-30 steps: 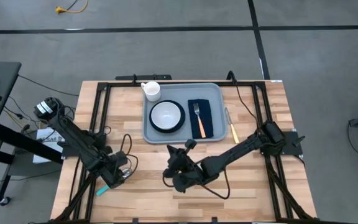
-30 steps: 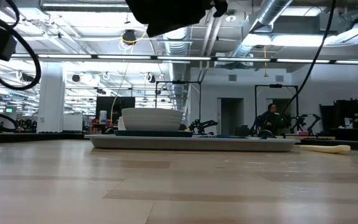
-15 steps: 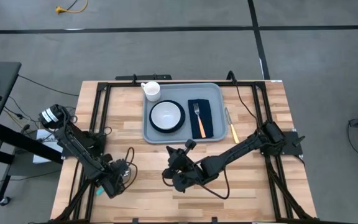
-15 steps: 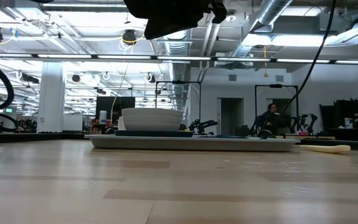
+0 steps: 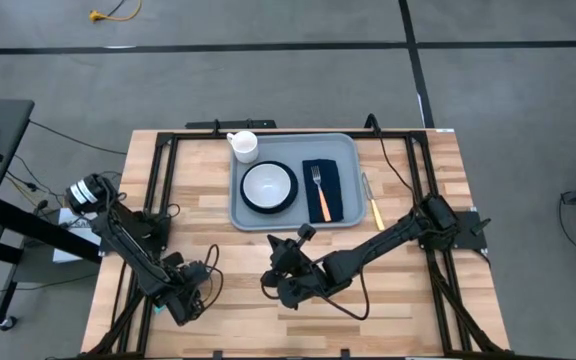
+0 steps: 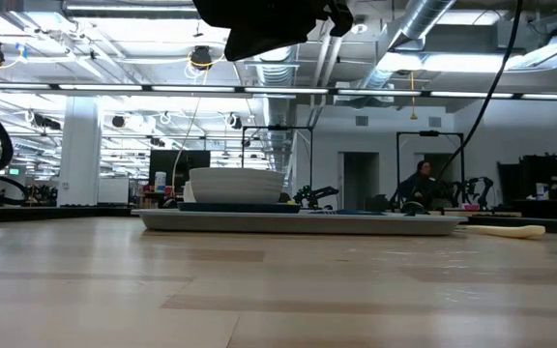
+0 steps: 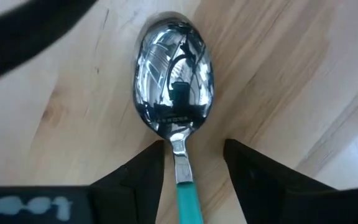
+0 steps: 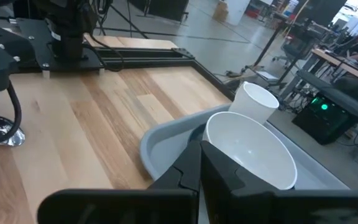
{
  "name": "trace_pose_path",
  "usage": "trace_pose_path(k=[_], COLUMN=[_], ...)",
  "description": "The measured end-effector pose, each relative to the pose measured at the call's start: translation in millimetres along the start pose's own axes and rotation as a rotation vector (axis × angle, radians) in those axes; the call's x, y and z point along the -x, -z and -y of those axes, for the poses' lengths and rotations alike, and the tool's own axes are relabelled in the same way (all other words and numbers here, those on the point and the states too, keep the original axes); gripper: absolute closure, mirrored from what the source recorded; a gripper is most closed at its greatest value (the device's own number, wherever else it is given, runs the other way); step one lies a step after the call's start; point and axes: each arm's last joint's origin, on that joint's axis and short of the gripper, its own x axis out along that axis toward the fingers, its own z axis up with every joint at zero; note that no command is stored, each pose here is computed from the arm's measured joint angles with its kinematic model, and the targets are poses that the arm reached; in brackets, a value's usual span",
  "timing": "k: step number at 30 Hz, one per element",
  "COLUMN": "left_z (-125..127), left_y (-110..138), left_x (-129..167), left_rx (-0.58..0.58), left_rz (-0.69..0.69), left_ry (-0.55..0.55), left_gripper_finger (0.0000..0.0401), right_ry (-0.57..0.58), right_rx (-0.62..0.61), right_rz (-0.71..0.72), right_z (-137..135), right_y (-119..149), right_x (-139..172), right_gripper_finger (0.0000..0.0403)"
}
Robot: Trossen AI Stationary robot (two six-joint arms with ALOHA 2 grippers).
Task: Set up tray
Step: Put the blue spoon to the right of the green plate on the blue napkin on the gray tray
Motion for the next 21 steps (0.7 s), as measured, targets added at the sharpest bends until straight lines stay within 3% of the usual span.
trace_pose_path(k=[4,8,12,18,21], left_z=[2,9,24,38,38], left_y=[-1,-7,-12,-18,-19], left_x=[6,25,42,65,69], left_rx=[-0.003,-0.037,-0.080,-0.141,-0.162], left_rz=[0.029,0.120,0.204,0.285,0.281], left_ry=[-0.030,-0.048,0.024,0.069,0.056], left_gripper_finger=[0.0265,0.0327,0.0390,0.0399,0.0399], right_ry=[0.000,0.004,0.038,0.135,0.131], right_rx=[0.000,0.001,0.002,0.013,0.015], right_rz=[0.000,0.001,0.012,0.047,0.050], right_z=[0,0,1,2,1], right_y=[0,0,0,-1,-1], right_x=[0,0,0,4,7], right_gripper_finger=[0.0403,0.0403,0.0403,0.0403,0.0403])
